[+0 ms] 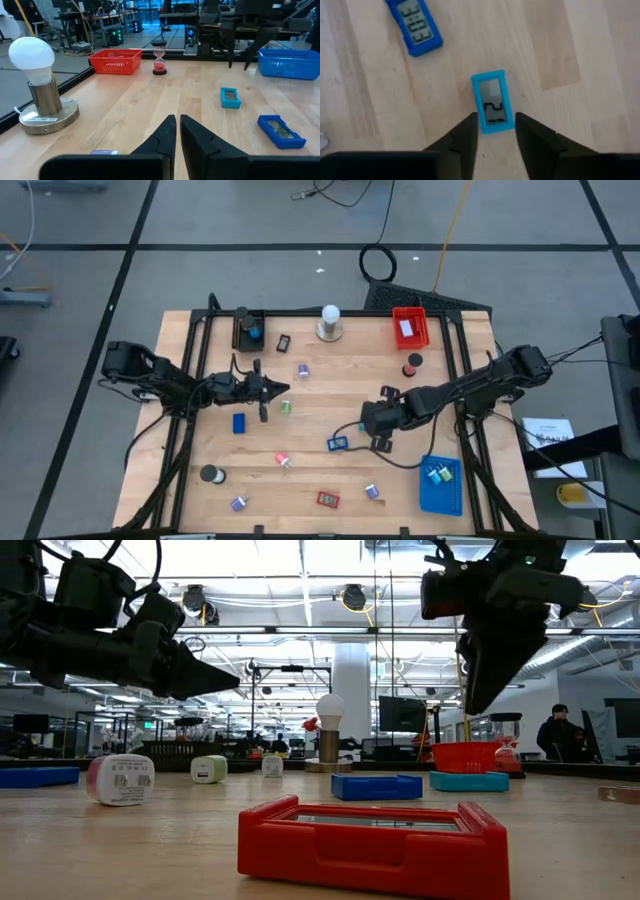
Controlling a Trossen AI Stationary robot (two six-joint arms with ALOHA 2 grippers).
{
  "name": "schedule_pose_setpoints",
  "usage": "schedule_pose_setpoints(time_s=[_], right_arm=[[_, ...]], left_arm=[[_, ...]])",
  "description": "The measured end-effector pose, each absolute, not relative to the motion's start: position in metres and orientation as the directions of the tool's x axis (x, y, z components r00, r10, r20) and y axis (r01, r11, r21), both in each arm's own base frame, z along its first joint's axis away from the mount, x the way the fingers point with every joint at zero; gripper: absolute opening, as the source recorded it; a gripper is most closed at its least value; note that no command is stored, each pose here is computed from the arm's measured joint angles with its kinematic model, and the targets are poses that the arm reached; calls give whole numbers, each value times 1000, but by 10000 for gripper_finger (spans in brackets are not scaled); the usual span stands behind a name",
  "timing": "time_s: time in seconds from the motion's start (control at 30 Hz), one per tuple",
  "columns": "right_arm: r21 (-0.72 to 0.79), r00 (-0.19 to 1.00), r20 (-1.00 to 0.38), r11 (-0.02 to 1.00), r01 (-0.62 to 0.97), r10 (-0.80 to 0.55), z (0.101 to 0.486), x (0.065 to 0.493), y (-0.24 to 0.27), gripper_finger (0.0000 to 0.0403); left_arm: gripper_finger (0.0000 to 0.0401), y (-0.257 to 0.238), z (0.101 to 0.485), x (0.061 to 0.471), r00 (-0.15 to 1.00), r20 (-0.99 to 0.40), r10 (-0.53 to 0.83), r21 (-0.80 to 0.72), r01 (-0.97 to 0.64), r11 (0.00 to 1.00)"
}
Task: Pick & Place Office items
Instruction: Put the light blue digital clock in the red bin
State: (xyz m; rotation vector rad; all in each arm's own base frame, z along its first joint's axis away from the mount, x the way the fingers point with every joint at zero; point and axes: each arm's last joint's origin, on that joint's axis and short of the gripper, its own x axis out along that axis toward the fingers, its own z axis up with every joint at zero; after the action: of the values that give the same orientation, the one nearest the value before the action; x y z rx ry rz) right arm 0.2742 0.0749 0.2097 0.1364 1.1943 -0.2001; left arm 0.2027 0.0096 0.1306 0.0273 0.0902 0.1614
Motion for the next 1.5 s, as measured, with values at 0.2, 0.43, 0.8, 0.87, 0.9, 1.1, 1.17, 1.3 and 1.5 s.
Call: schedule_pose_setpoints(time_s=[0.2, 0.43, 0.8, 0.87, 0.9, 1.1, 1.17, 1.3, 1.5], right_arm=[[-20, 355, -931, 982, 187, -86, 204, 275, 73, 206], [1, 394, -915, 979, 203, -81, 180, 272, 66, 251], [21, 438, -898, 988, 153, -48, 154, 267, 63, 240], [12, 414, -909, 988, 153, -53, 147, 266, 63, 236], [10, 399, -915, 988, 151, -52, 143, 266, 63, 234], [18, 368, -929, 988, 154, -41, 129, 272, 65, 209], [30, 369, -929, 982, 185, -41, 128, 272, 64, 190], [49, 392, -916, 944, 327, -88, 135, 270, 62, 149], [66, 361, -915, 814, 577, -182, 147, 258, 56, 149]], left_arm=[[33, 10, 130, 203, 982, -97, 162, 35, -159, 987], [33, 10, 129, 203, 981, -104, 162, 36, -159, 987], [33, 10, 129, 203, 980, -104, 168, 37, -165, 986], [33, 10, 129, 203, 980, -104, 167, 37, -164, 986], [33, 10, 129, 203, 980, -104, 168, 37, -165, 986], [33, 10, 128, 202, 979, -112, 169, 38, -166, 985], [33, 10, 128, 202, 979, -113, 170, 38, -167, 985], [33, 10, 128, 202, 978, -118, 169, 39, -166, 985], [33, 10, 127, 202, 978, -121, 169, 38, -166, 985]])
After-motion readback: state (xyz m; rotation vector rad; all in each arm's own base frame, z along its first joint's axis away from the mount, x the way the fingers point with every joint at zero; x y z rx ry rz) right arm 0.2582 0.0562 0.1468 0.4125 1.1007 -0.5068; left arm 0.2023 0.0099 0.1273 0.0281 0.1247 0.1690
